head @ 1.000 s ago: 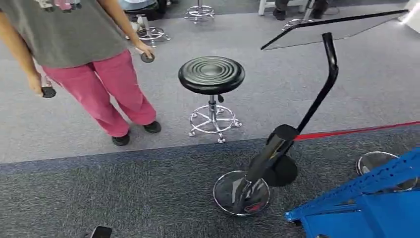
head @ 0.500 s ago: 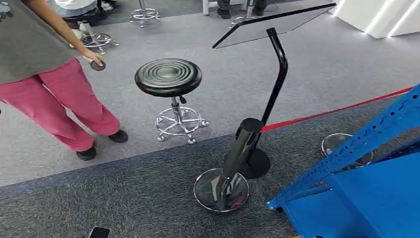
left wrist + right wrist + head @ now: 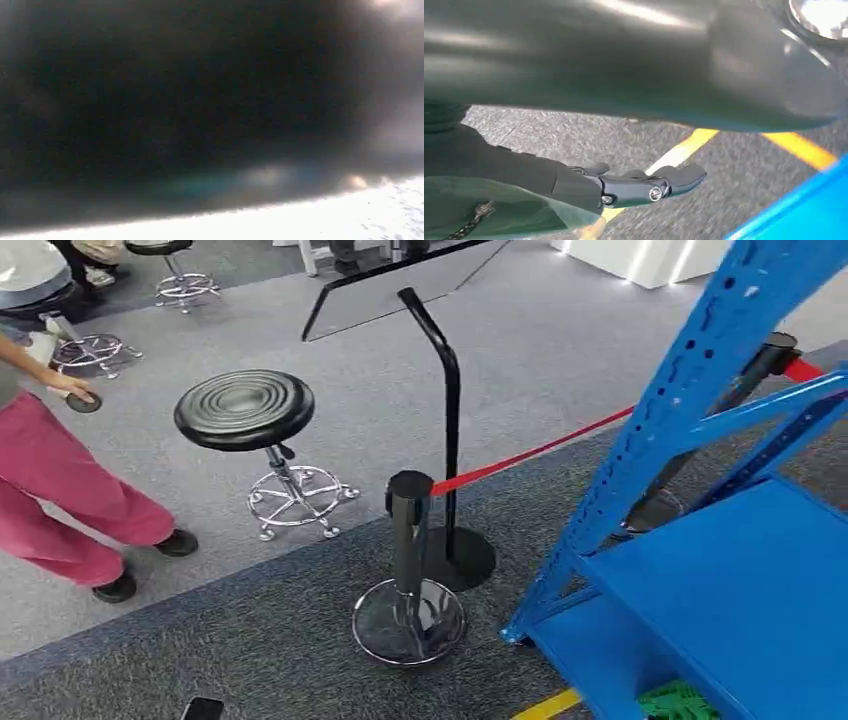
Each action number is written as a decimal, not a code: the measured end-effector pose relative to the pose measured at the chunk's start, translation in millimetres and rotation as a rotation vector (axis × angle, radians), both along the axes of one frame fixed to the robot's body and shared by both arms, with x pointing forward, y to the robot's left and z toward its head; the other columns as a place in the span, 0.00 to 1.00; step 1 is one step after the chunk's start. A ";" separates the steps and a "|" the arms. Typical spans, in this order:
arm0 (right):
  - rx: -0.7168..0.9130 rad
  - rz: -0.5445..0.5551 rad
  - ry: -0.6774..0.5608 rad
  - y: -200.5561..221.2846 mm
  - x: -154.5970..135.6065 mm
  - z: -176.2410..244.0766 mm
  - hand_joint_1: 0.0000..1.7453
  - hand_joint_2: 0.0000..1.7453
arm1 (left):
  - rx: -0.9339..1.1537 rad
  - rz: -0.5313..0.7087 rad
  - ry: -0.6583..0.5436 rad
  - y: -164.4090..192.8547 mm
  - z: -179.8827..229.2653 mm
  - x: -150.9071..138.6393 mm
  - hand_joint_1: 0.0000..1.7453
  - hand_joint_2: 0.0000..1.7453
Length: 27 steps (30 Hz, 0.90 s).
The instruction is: Take the parts from the cabinet and place them on the table.
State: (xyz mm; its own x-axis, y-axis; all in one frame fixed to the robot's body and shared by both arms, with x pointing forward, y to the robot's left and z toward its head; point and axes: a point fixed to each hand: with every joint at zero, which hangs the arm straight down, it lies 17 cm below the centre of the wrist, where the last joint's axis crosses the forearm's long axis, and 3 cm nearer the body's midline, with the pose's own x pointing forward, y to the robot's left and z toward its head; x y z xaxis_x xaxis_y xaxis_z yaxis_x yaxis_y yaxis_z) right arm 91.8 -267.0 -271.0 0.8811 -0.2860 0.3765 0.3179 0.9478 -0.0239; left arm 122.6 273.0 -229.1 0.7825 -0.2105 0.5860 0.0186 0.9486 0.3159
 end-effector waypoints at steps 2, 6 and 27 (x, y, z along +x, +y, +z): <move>-0.001 0.006 -0.006 0.2 2.6 0.5 0.00 0.00 | 0.001 0.004 0.005 0.5 -1.2 -2.1 0.00 0.00; 0.002 0.011 -0.005 1.3 0.9 0.3 0.00 0.00 | -0.005 0.007 0.010 -1.5 -3.0 -6.0 0.00 0.00; 0.013 0.007 -0.027 3.6 8.9 2.3 0.00 0.00 | -0.010 0.016 0.000 -3.7 -4.2 1.0 0.00 0.00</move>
